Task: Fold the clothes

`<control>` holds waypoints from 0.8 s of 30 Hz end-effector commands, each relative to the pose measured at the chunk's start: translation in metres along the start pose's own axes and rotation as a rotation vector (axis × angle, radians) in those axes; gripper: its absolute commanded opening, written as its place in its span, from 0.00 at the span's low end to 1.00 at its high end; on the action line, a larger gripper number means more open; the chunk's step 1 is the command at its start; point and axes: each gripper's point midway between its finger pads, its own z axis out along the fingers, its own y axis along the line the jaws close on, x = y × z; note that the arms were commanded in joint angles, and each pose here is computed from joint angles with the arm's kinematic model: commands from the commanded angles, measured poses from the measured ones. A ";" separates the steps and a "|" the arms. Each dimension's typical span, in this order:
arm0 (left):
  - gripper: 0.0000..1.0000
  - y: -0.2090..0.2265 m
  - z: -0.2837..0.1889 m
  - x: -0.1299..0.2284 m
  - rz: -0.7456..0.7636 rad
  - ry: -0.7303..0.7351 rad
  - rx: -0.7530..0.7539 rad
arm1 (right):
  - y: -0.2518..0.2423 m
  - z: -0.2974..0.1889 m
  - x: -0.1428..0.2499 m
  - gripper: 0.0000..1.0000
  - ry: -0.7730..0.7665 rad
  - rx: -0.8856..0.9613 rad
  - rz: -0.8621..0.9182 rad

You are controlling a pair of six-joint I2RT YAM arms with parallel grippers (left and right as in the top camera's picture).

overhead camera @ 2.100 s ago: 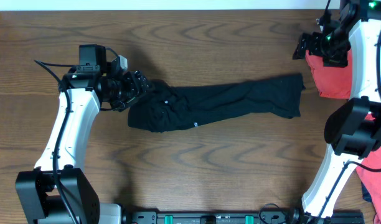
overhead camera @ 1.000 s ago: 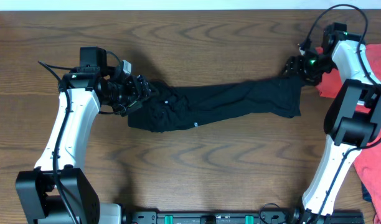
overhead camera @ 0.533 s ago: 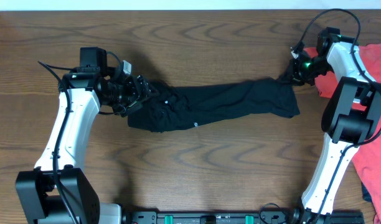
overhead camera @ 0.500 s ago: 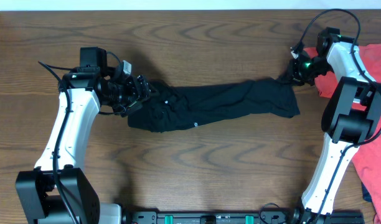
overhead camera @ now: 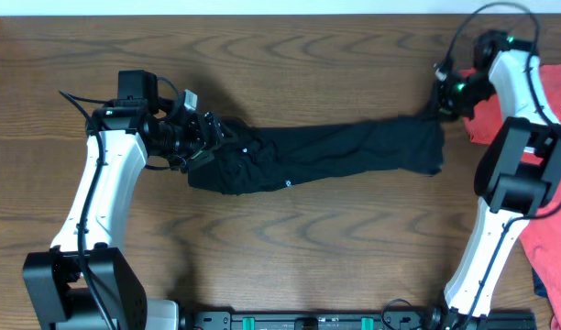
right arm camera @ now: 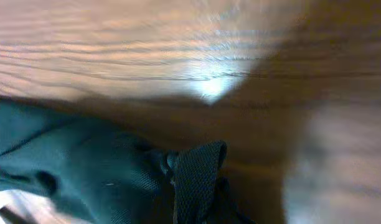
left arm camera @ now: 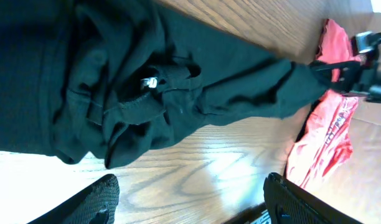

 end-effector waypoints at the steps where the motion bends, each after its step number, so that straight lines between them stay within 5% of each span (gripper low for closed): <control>1: 0.76 -0.003 0.000 0.001 0.026 0.008 0.023 | 0.031 -0.071 -0.016 0.01 -0.168 0.061 -0.064; 8: 0.76 -0.015 -0.002 0.003 0.057 0.016 0.085 | 0.059 -0.107 -0.005 0.01 -0.199 0.092 -0.090; 13: 0.76 -0.047 -0.010 0.002 0.119 0.016 0.253 | 0.081 -0.094 0.007 0.01 -0.143 0.085 -0.122; 24: 0.76 -0.070 -0.036 0.009 0.198 -0.050 0.294 | 0.124 -0.053 0.011 0.01 -0.113 0.234 -0.072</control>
